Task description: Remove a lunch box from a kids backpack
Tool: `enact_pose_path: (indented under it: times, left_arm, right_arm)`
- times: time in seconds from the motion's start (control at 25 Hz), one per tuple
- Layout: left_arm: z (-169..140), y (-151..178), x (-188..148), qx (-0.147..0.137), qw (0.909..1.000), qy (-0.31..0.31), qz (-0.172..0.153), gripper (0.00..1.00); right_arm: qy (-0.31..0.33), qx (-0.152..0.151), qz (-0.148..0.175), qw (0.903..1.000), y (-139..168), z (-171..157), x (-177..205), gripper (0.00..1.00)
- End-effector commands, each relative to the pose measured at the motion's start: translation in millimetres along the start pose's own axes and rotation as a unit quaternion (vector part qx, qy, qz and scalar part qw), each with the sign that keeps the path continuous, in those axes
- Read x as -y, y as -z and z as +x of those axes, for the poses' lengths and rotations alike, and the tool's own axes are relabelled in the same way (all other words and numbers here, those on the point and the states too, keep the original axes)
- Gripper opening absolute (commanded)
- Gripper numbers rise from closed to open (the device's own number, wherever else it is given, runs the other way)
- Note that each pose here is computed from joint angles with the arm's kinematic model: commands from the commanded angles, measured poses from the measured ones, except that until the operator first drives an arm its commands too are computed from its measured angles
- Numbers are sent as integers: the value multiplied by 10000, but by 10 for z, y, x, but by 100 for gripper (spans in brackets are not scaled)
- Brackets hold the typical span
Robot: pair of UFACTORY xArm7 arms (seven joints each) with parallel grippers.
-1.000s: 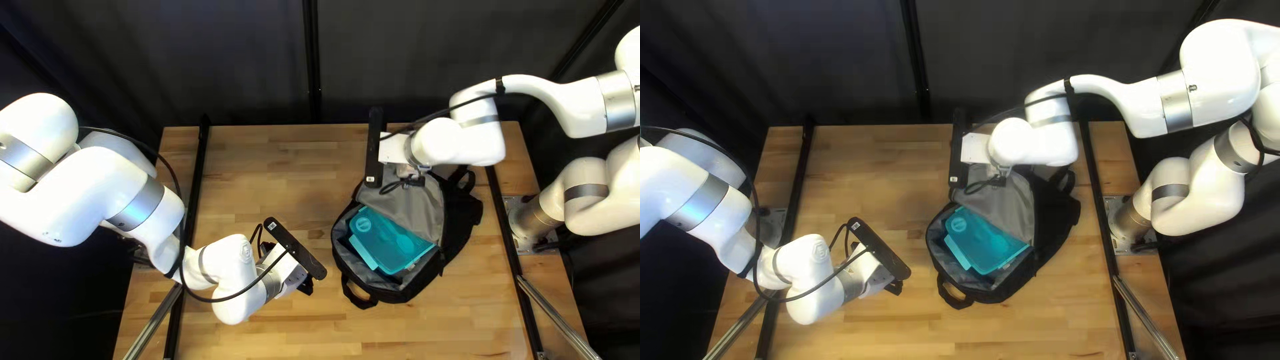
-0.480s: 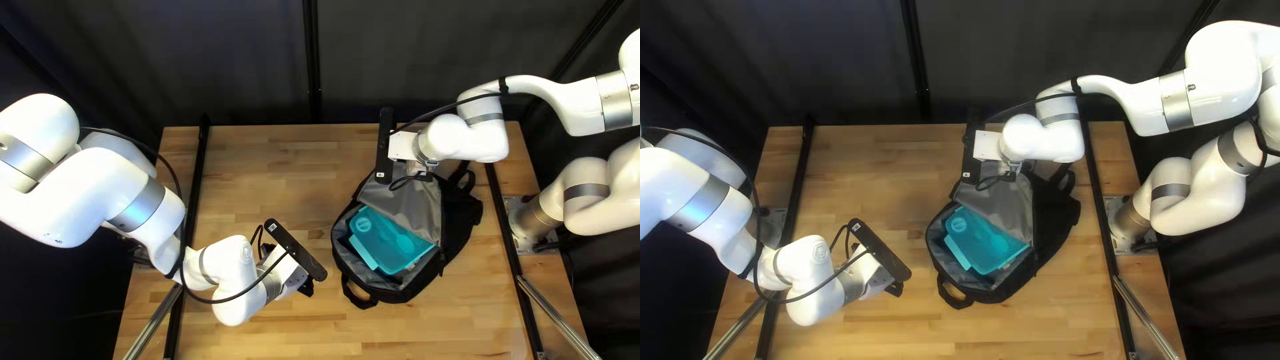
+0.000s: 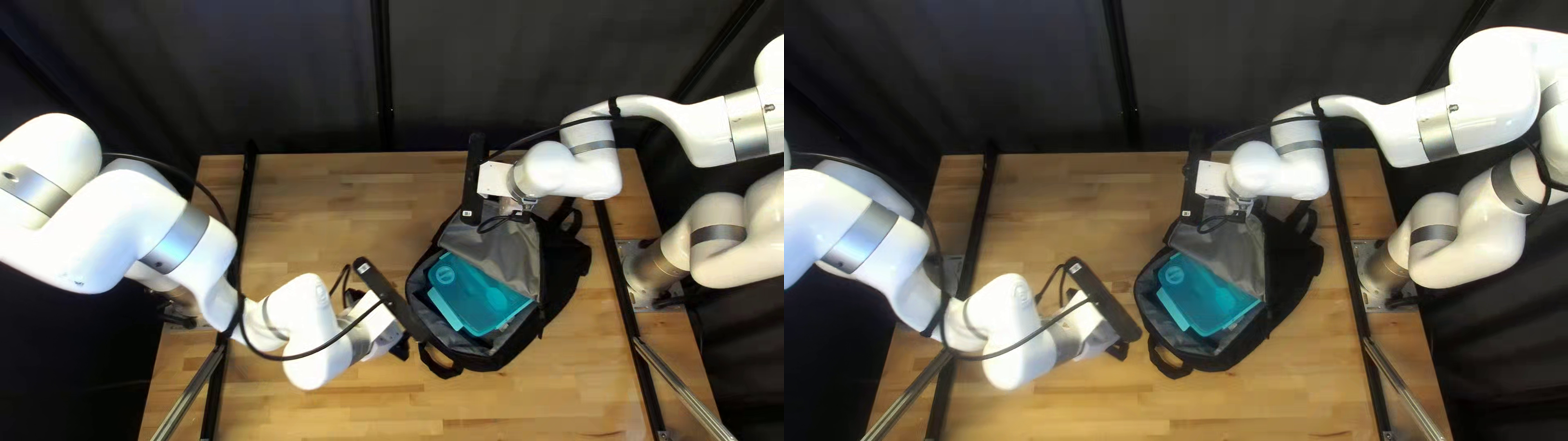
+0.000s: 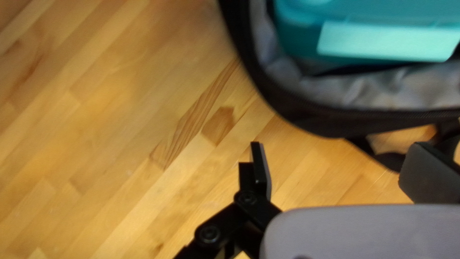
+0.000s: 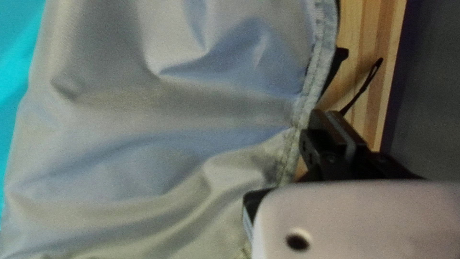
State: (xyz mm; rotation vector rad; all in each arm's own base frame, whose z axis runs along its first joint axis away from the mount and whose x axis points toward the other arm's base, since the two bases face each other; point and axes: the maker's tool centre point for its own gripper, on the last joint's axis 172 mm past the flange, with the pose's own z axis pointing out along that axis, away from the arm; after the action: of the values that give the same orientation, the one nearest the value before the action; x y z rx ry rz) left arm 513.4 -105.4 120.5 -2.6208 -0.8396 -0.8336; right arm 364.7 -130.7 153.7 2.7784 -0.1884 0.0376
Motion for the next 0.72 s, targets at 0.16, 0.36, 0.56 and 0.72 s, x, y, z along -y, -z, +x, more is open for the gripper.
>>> enact_pose_path:
  times: [0.16,0.36,0.56,0.72]
  left_arm:
    - [48,-457,-116,187,9998,4,-88,100]
    - [-99,-628,-78,322,9994,91,-66,100]
    - [-183,-672,-61,394,9991,157,-49,100]
    - [-210,-701,-67,426,9989,191,-47,100]
  right_arm:
    - [25,-15,-10,10000,-9,-6,33,0]
    - [34,-24,-15,10000,-20,12,41,0]
    - [40,-22,-17,10000,-28,21,49,0]
    - [32,-21,-27,10000,-15,12,38,0]
